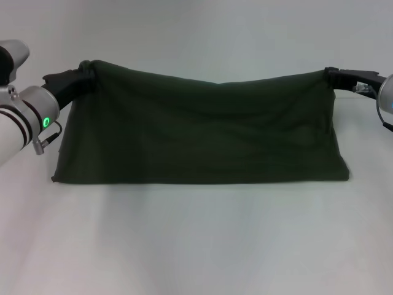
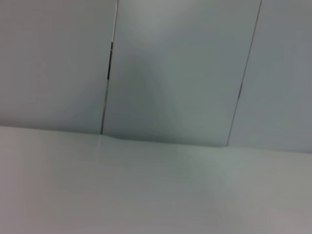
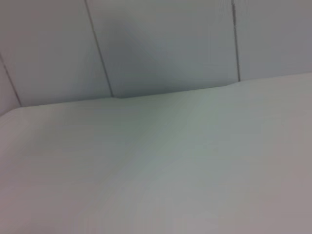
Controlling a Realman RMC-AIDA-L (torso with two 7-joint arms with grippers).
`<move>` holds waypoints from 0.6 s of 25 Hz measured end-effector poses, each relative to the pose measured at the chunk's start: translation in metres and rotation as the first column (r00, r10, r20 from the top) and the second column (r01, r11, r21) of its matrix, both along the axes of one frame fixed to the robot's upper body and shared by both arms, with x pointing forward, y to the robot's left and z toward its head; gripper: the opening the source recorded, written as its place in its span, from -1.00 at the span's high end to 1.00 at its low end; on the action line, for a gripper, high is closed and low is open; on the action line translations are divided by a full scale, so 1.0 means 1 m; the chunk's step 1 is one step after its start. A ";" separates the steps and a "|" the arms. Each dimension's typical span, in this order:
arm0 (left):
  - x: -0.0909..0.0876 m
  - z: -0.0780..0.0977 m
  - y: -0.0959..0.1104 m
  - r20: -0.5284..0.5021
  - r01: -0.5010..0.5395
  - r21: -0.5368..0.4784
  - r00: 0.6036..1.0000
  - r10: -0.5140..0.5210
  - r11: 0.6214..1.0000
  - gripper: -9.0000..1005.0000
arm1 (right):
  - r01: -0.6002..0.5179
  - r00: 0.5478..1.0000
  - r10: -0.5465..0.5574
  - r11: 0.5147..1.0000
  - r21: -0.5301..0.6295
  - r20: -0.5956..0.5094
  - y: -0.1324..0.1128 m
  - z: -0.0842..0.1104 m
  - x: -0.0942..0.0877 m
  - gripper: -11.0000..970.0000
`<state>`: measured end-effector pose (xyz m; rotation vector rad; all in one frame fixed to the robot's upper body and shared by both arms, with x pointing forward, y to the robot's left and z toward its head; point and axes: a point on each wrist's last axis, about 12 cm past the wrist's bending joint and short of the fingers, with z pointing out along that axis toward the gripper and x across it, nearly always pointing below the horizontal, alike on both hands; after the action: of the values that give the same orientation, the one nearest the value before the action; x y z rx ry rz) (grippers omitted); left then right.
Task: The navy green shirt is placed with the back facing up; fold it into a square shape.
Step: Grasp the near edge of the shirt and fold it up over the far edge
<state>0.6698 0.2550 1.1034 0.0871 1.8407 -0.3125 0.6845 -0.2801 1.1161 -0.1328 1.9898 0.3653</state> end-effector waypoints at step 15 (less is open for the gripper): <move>0.003 -0.001 -0.008 0.046 -0.034 -0.012 0.998 0.034 0.999 0.85 | 0.043 0.999 -0.042 0.999 -0.029 0.024 0.008 -0.003 0.003 0.92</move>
<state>0.6727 0.2468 1.1026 0.0550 1.7922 -0.2947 0.6874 -0.2722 1.1130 -0.1131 1.9728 0.3059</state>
